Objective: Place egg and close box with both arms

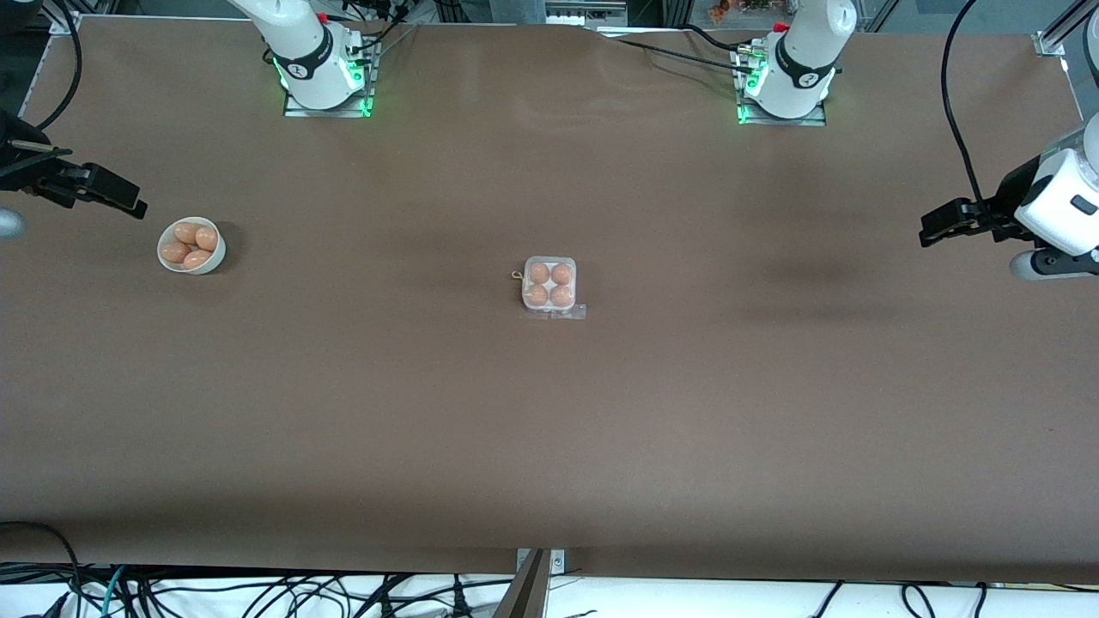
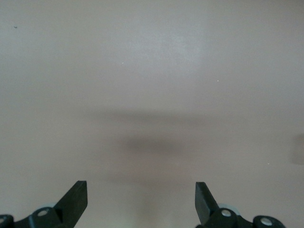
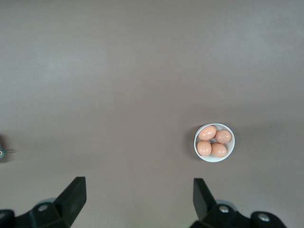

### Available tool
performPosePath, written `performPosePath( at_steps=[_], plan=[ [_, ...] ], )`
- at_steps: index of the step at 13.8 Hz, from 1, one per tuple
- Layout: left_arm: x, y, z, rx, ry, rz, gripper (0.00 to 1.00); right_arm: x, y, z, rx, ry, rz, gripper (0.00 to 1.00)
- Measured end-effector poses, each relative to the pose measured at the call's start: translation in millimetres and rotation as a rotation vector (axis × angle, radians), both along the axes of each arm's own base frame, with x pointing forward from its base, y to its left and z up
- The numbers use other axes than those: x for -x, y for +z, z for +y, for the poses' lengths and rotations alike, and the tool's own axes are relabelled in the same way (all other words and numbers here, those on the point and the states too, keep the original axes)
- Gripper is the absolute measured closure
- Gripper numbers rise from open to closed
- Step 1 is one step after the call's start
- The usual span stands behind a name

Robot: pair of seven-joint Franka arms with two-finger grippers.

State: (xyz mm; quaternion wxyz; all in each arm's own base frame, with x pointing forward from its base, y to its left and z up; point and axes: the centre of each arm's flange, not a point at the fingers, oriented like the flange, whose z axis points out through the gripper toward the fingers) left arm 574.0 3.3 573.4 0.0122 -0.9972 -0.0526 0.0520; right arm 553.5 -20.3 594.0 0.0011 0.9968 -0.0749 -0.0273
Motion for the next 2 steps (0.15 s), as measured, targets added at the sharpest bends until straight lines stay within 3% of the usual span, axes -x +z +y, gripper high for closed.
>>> performPosePath(
  at_steps=[2],
  plan=[
    [-0.3,6.9,-0.2,0.000,-0.001,-0.032,0.00,0.0,0.0,0.0,0.000,0.000,0.000,0.00]
  ],
)
